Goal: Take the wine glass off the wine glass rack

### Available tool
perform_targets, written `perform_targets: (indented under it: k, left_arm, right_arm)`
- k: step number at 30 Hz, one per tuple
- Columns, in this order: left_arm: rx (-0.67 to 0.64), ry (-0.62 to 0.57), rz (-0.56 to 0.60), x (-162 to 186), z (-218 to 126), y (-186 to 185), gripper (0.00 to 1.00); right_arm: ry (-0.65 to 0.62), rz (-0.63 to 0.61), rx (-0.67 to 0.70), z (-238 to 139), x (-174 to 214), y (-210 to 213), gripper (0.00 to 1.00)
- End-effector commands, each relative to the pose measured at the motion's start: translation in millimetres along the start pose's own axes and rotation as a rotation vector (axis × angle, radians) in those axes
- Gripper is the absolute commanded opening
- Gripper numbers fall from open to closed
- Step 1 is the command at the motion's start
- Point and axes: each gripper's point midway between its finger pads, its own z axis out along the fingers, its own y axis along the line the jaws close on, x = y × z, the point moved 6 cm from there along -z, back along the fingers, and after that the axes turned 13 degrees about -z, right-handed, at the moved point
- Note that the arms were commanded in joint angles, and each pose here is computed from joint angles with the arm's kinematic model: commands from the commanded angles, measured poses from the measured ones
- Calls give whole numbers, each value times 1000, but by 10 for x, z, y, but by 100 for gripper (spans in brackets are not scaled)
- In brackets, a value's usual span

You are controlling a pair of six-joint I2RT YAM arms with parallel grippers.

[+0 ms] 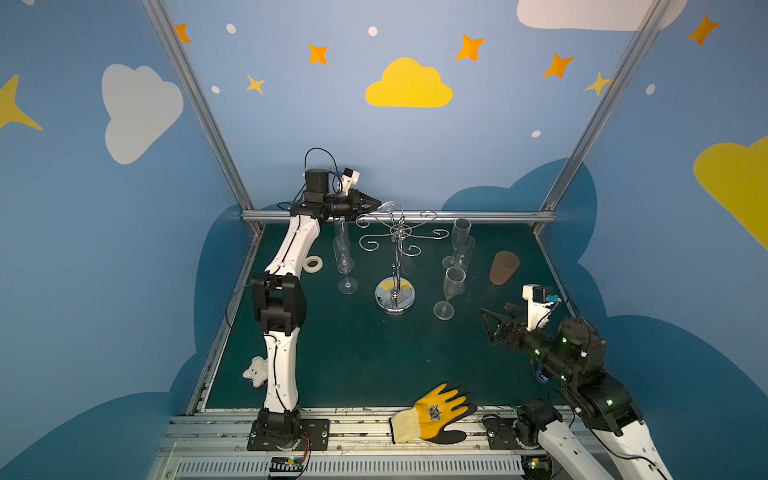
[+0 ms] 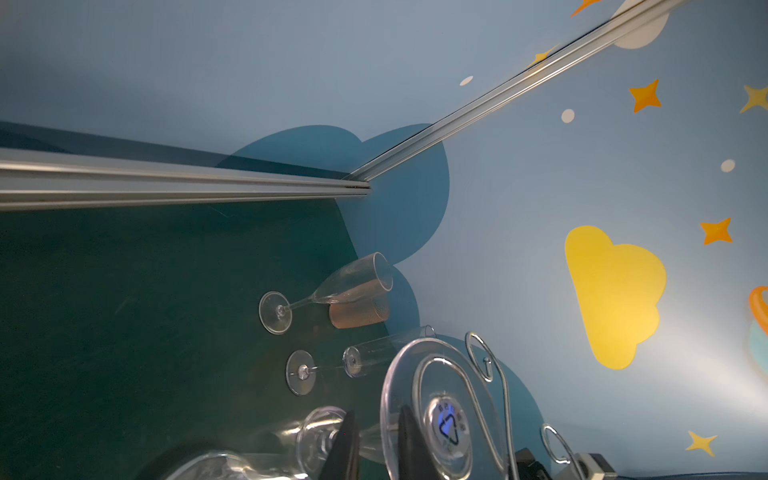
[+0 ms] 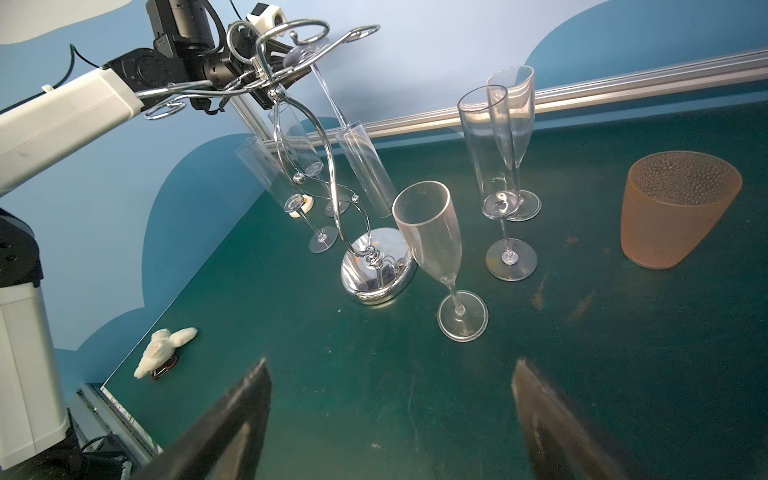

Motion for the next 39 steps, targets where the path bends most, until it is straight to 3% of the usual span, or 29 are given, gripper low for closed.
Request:
perform_targets:
  k: [1, 8, 21, 39]
  left_arm:
    - [11, 12, 7, 59, -43, -121, 26]
    - [33, 21, 4, 57, -23, -143, 34]
    - [40, 44, 10, 109, 21, -162, 29]
    - [48, 40, 37, 165, -2, -359, 32]
  right_arm:
    - [-2, -3, 8, -19, 30, -6, 89]
    - [1, -3, 7, -10, 31, -6, 90]
    - [6, -2, 11, -1, 63, -16, 90]
    - [10, 5, 20, 0, 102, -29, 90]
